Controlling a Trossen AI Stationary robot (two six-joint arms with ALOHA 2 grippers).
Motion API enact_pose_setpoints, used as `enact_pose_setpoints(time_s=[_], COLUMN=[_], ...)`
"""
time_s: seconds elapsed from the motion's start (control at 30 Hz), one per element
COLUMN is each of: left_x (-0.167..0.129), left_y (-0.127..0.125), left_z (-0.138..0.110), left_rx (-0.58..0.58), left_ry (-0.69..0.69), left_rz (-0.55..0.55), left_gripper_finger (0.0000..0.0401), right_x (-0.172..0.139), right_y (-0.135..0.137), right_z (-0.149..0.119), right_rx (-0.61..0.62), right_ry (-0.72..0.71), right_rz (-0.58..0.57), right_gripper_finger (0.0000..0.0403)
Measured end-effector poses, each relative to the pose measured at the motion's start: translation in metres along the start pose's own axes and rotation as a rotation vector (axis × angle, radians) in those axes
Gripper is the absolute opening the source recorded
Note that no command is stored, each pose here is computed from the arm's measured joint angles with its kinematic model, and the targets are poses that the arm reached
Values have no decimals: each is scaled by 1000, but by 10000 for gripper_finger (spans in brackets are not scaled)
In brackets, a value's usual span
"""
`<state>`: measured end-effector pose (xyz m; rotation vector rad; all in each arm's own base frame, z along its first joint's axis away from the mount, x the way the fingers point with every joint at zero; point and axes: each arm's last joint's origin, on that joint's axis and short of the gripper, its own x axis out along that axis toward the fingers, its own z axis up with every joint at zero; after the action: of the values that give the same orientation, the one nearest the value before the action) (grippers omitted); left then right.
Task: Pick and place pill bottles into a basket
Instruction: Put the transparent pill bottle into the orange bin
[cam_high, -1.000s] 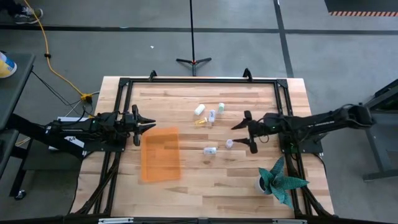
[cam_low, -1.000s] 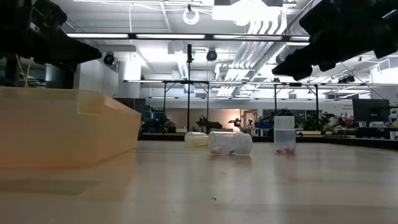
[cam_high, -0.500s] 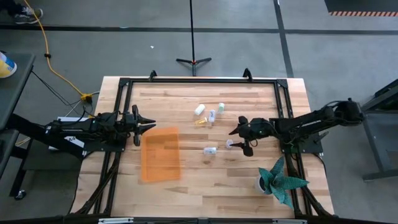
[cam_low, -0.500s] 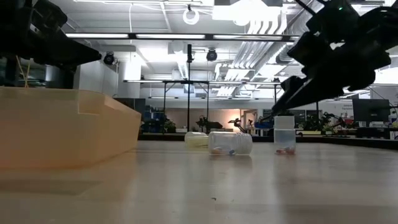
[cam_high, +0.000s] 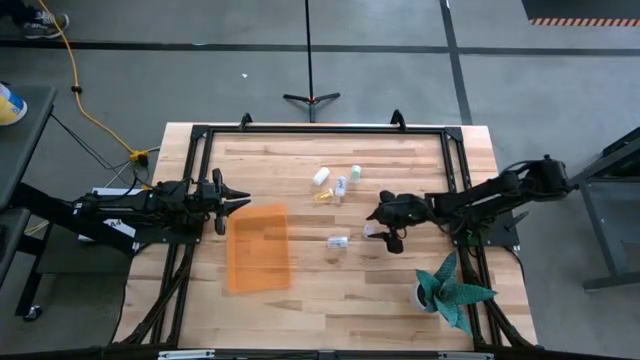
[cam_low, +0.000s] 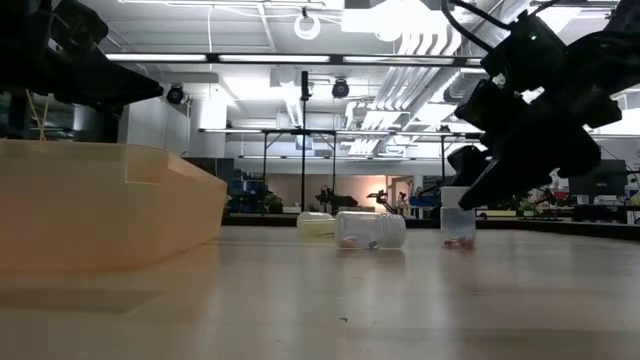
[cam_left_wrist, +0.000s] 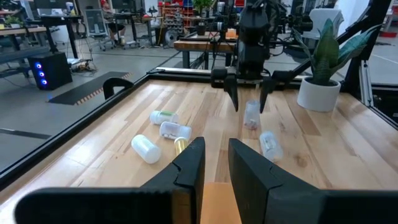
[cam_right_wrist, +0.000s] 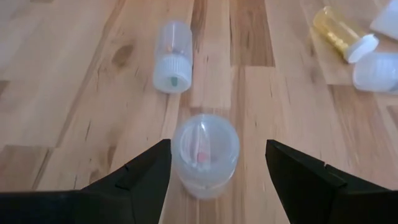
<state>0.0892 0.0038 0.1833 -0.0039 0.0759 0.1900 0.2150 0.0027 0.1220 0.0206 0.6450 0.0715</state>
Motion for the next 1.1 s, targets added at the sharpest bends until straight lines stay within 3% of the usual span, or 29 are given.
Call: enact_pose_setpoints(time_s=[0.2, 0.5, 0.63, 0.77, 0.93, 1.1], left_x=[0, 0, 0, 0, 0, 0], left_y=[0, 0, 0, 0, 0, 0], left_z=[0, 0, 0, 0, 0, 0], left_rx=[0, 0, 1, 1, 1, 1], left_ry=[0, 1, 2, 3, 3, 2], left_rz=[0, 0, 0, 0, 0, 0], left_gripper_finger=[108, 108, 108, 108, 108, 108], right_x=[2, 2, 2, -1, -7, 11], right_y=[0, 0, 1, 2, 1, 0], right_z=[0, 1, 8, 26, 69, 110], right_rx=[0, -4, -8, -66, -122, -182], right_ry=[-6, -23, -90, -283, -535, -567], right_rz=[6, 14, 35, 53, 9, -3], right_gripper_finger=[223, 130, 124, 124, 129, 125])
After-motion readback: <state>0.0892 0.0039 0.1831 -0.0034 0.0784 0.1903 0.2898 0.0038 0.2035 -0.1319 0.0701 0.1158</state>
